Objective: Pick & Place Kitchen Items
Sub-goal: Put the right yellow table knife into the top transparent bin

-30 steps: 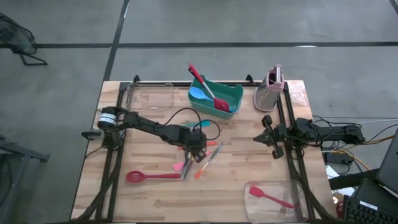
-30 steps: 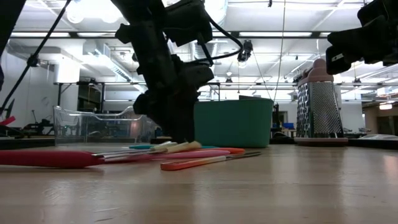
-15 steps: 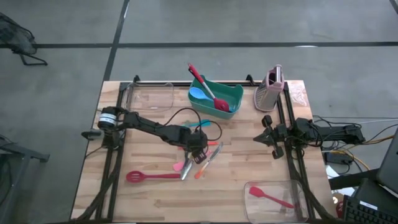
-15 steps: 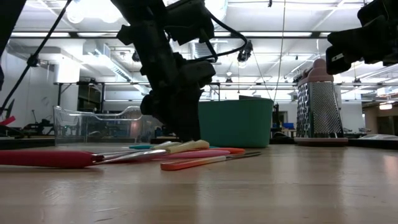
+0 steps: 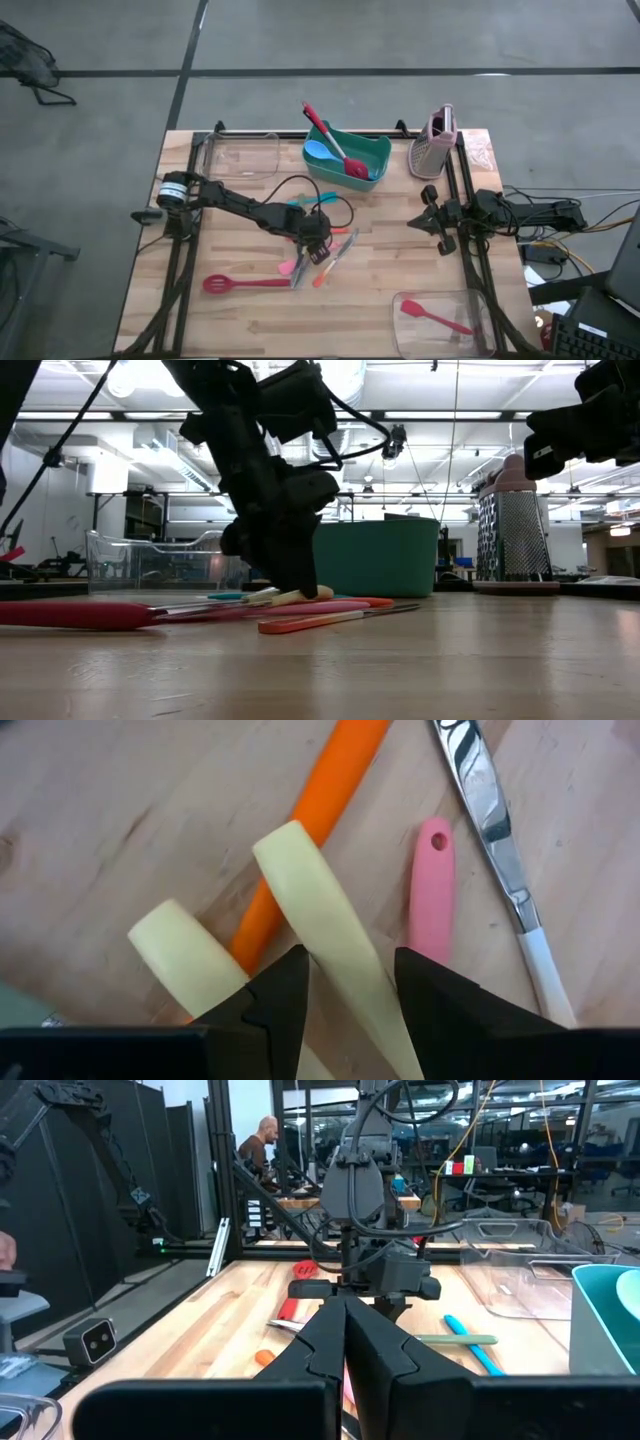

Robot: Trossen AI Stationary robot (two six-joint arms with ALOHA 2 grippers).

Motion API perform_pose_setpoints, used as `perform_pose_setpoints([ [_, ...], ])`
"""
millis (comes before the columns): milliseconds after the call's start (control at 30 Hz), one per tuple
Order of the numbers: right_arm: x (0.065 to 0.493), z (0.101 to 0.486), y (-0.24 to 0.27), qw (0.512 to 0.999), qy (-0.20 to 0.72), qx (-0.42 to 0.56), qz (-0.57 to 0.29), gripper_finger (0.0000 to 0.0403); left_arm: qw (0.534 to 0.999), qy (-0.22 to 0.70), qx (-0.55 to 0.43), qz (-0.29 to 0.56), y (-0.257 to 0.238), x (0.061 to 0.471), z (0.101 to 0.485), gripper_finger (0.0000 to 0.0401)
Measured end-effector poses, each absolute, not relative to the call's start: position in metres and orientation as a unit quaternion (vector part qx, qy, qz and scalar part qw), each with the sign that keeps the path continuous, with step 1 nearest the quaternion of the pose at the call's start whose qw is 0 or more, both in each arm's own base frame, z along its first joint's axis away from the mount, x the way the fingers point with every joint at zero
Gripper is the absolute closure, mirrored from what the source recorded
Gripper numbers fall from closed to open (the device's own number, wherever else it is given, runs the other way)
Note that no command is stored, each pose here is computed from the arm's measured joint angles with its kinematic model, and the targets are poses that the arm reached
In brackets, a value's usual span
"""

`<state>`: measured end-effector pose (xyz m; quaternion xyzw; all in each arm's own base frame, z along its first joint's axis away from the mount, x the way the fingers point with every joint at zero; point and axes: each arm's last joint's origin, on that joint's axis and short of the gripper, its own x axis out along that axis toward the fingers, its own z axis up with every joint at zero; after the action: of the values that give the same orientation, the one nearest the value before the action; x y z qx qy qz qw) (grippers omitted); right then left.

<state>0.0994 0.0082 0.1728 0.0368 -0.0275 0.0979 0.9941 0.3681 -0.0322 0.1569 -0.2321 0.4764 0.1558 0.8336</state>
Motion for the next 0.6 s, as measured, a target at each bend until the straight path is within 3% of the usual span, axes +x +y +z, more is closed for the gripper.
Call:
perform_pose_setpoints([
  [233,0.0994,0.1728,0.0082,0.994,-0.028,0.037,0.098,0.0394,0.832,0.476,-0.235,0.161,-0.0321,0.3678,0.1565,0.0256],
  [600,0.0994,0.1728,0.0082,0.994,-0.027,0.037,0.098,0.0394,0.833,0.467,-0.244,0.166,-0.0318,0.3685,0.159,0.035],
])
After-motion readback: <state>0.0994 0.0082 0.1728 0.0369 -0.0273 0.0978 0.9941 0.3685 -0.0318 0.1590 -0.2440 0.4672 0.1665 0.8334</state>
